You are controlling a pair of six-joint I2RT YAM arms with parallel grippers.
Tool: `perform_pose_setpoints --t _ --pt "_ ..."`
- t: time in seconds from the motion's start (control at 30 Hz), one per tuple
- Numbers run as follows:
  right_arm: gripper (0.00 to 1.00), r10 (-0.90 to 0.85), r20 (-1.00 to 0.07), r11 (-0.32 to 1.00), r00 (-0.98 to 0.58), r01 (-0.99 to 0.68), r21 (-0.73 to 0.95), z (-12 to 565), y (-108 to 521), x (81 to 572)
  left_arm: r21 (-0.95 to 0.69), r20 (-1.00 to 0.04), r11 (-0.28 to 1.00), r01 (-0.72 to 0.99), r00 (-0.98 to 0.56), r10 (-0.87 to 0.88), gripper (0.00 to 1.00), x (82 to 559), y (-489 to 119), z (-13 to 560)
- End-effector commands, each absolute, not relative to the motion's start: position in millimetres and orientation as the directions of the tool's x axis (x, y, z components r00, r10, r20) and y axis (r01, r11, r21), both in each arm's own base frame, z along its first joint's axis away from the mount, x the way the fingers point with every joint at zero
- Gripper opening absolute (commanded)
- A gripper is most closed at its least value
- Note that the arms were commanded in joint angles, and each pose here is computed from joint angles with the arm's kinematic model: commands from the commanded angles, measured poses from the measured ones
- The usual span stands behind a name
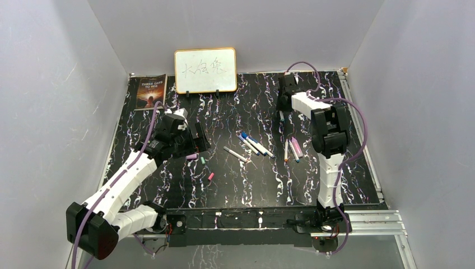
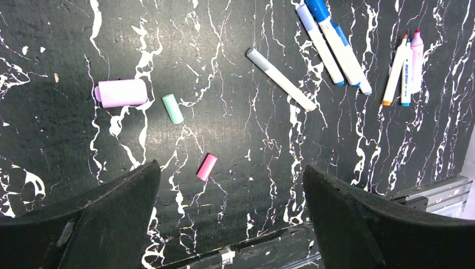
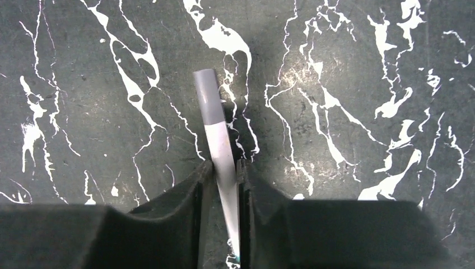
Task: Open the pen caps
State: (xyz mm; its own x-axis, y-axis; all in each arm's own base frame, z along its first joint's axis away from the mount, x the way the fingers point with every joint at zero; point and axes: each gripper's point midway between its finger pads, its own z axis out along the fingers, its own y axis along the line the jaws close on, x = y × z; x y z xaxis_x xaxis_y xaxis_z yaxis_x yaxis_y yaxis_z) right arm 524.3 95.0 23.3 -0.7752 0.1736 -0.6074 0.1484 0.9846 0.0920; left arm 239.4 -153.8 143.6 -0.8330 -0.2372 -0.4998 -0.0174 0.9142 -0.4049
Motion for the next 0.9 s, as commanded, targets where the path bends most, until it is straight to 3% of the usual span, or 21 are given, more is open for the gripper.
perform_pose_setpoints --t 0.0,0.1,0.27,0.47,0.6,0.7,0.87 --pt "0.12 0.146 -0.412 0.984 -0.899 0.174 -0.032 -28 76 461 -0.421 -0.49 0.907 -0.012 -0.839 -0.238 0.98 232 -154 147" --pt "0.0 0.138 -0.396 0.986 -0.908 0.162 -0.027 -28 79 457 -0.431 -0.491 0.902 -0.001 -0.839 -0.236 0.98 233 -157 151" --pt "0.0 0.102 -0.442 0.995 -0.891 0.087 0.054 6 106 463 -0.497 -0.497 0.866 0.056 -0.836 -0.231 0.99 232 -170 167" --pt "0.0 0.122 -0.555 0.957 -0.823 -0.05 0.286 104 156 455 -0.644 -0.438 0.759 0.097 -0.86 -0.261 0.99 229 -201 182" --pt "0.0 0.195 -0.611 0.845 -0.767 -0.186 0.502 176 190 410 -0.728 -0.419 0.677 0.107 -0.851 -0.316 0.98 228 -214 196" --pt "0.0 0.222 -0.601 0.683 -0.768 -0.317 0.658 215 221 362 -0.786 -0.403 0.606 0.121 -0.844 -0.354 0.99 227 -223 207" --pt "0.0 0.12 -0.591 0.502 -0.798 -0.465 0.73 245 276 286 -0.857 -0.359 0.499 0.125 -0.841 -0.406 0.98 227 -234 221"
